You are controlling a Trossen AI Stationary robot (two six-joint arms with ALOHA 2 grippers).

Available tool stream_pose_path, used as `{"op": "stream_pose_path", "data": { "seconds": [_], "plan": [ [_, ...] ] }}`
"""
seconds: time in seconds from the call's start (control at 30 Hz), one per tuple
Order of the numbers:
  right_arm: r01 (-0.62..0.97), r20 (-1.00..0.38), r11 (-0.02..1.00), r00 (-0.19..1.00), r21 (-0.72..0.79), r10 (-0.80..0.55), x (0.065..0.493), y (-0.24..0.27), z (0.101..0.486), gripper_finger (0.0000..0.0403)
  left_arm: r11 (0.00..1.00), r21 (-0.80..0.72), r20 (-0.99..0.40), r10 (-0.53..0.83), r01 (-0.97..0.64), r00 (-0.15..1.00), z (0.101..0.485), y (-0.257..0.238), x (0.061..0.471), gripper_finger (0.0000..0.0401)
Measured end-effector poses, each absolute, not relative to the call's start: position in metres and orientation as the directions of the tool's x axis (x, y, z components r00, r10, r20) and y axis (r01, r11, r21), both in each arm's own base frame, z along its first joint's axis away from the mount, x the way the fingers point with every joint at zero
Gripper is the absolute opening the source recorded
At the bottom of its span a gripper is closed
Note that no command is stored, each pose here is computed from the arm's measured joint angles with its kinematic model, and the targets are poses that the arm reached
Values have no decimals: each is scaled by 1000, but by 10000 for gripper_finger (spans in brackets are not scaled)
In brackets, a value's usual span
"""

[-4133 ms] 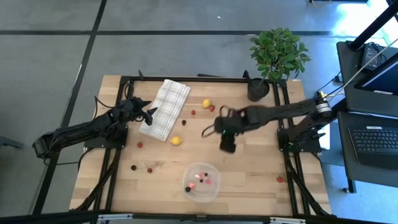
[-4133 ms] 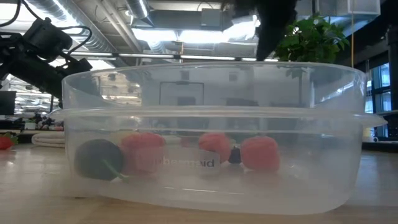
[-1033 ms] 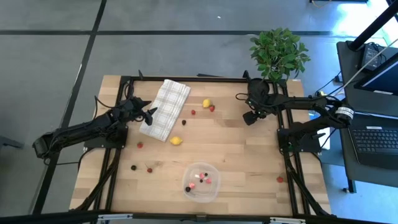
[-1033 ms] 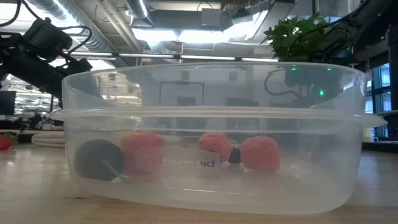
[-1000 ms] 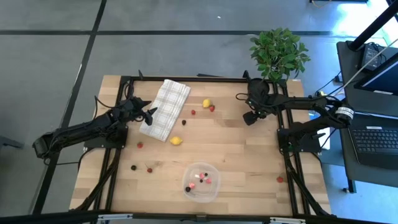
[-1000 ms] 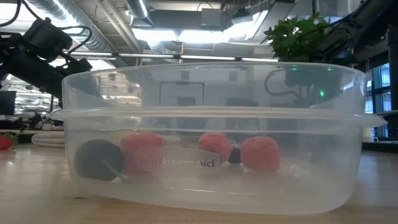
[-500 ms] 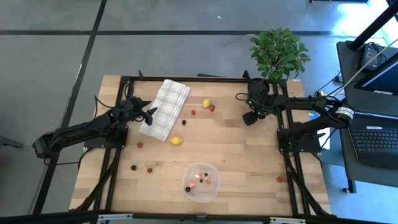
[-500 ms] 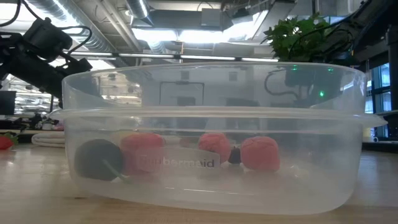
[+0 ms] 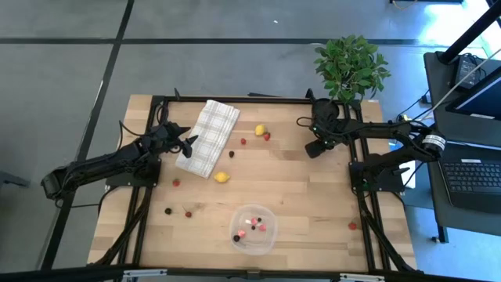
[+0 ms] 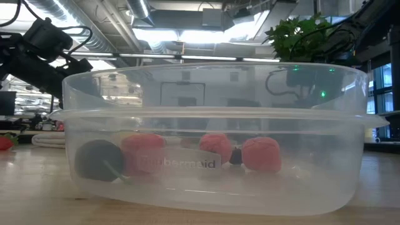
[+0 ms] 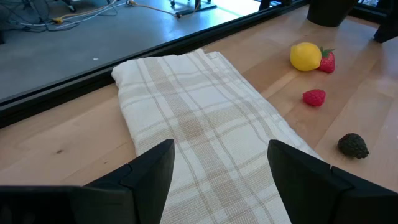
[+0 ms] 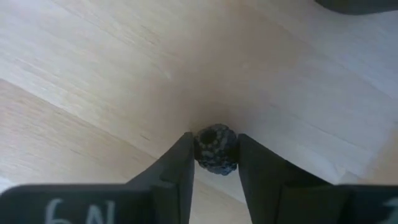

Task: Pick and placing Produce into tupperware
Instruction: Put the right black raspberry into the transparent bin

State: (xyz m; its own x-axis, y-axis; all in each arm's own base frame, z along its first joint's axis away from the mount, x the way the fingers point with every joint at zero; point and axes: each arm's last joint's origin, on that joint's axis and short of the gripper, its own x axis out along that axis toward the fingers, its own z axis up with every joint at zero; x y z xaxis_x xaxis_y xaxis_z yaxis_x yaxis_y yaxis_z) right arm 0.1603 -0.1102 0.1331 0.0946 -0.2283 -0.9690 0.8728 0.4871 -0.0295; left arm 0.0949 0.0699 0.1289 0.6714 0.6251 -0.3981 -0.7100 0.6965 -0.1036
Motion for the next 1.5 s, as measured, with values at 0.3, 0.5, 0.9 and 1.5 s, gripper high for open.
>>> {"op": "stream_pose_path", "data": {
  "seconds": [0.3, 0.5, 0.9, 1.5],
  "plan": [
    [850, -961, 515, 220, 106, -166, 168, -110, 134, 109, 697, -104, -398, 625, -710, 671, 129, 70, 95, 250],
    [677, -839, 604, 543, 420, -25, 195, -107, 144, 112, 696, -104, -398, 625, -710, 671, 129, 70, 95, 250],
    [-5, -355, 798, 894, 603, 273, 263, -57, 207, 109, 697, -104, -398, 625, -710, 672, 129, 70, 95, 250],
    [-228, -473, 960, 836, 160, 278, 331, 67, 286, 110, 697, -104, -398, 625, -710, 671, 129, 70, 95, 250]
  ]
}}
